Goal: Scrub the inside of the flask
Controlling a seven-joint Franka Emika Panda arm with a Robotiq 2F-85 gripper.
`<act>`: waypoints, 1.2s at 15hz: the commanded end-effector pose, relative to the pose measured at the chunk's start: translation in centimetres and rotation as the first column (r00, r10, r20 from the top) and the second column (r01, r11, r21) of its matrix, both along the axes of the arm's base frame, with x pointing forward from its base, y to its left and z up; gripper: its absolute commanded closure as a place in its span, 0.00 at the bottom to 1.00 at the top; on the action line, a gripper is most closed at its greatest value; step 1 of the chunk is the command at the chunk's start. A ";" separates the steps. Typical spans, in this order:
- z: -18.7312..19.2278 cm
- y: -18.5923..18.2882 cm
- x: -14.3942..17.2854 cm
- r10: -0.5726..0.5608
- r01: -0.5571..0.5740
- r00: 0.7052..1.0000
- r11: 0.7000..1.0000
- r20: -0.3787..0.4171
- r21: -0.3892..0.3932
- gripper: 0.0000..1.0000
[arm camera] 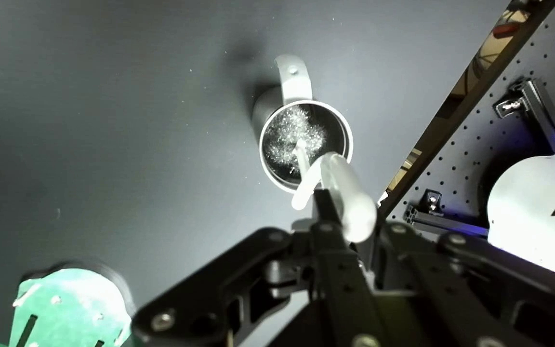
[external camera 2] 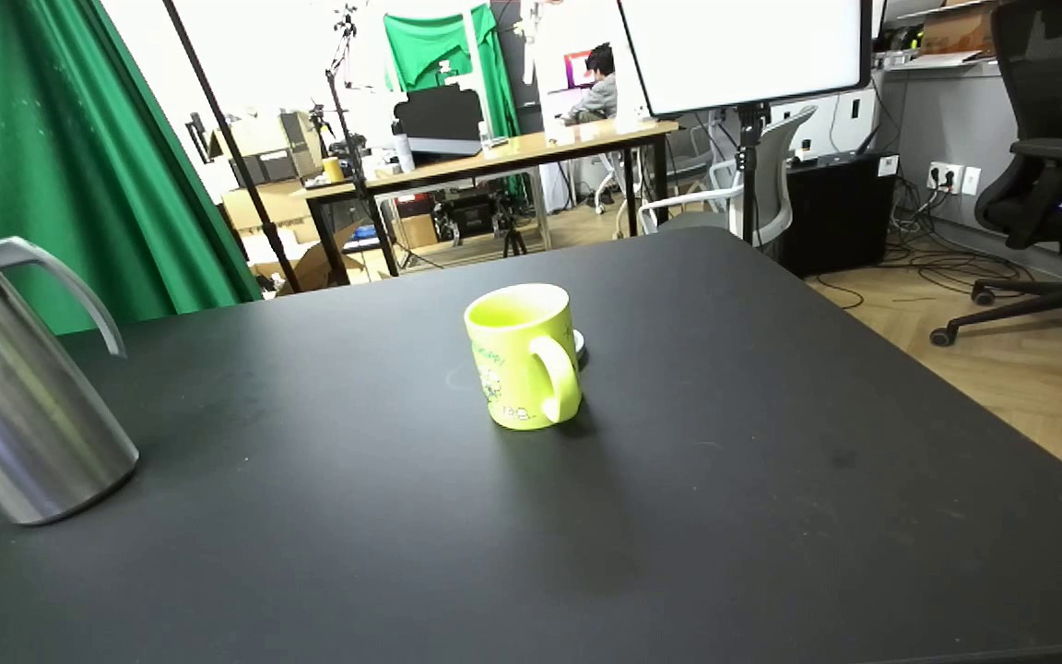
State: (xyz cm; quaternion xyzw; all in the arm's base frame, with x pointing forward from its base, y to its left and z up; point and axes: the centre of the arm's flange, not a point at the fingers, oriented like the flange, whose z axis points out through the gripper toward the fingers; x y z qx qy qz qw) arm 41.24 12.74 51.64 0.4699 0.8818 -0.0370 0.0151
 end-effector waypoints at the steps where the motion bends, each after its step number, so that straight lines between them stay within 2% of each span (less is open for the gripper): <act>1: -6.2 -0.8 1.8 -0.072 0.073 0.995 0.997 -0.069 0.019 0.96; 3: -8.0 -1.1 2.5 -0.086 0.087 0.992 0.996 -0.093 0.009 0.96; 5: -7.8 -1.2 3.1 -0.090 0.090 0.992 0.996 -0.088 -0.002 0.96; 10: -0.3 0.2 2.4 -0.048 0.047 0.998 0.998 -0.026 -0.046 0.96; 13: 2.6 0.4 1.5 -0.031 0.031 0.999 0.999 0.016 -0.024 0.96; 15: 1.0 0.1 1.9 -0.028 0.028 0.999 0.999 0.026 -0.024 0.96; 18: -3.8 -0.5 2.5 -0.049 0.048 0.998 0.999 -0.044 -0.014 0.96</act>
